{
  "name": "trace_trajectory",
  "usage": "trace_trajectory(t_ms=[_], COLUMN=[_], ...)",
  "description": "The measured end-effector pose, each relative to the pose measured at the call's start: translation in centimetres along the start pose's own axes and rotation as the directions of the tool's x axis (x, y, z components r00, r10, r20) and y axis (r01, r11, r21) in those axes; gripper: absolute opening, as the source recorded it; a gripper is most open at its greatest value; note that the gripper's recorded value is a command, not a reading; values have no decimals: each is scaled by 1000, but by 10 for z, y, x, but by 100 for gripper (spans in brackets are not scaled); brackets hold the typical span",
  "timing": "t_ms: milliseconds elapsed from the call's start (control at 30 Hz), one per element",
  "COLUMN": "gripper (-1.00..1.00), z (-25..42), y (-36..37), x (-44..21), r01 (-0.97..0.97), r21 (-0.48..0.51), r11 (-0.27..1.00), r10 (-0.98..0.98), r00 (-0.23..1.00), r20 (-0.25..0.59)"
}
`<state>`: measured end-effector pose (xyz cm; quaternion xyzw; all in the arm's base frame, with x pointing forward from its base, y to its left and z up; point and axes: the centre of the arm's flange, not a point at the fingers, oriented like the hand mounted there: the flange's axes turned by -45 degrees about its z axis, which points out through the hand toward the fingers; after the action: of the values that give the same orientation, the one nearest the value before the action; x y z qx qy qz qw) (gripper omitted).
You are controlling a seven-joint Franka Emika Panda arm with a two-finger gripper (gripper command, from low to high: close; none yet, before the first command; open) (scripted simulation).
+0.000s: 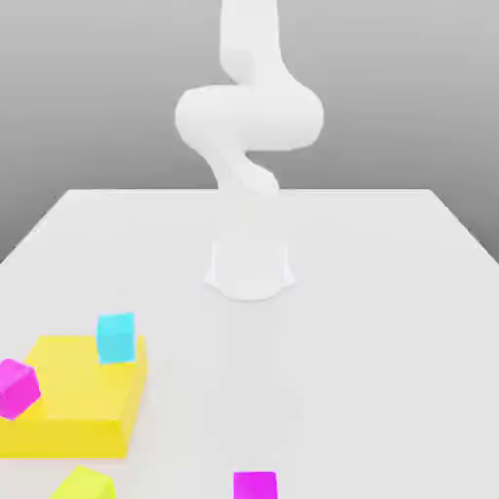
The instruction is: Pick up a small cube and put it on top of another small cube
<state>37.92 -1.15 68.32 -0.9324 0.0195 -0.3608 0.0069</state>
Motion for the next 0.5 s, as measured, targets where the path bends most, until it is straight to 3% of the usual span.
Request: trace_trajectory(t_ms=[500], gripper=[0], z=[254], y=[86], x=[-43], r01=[-165], r21=[-84], r11=[983], r10=[184], r00=[919], r20=[348])
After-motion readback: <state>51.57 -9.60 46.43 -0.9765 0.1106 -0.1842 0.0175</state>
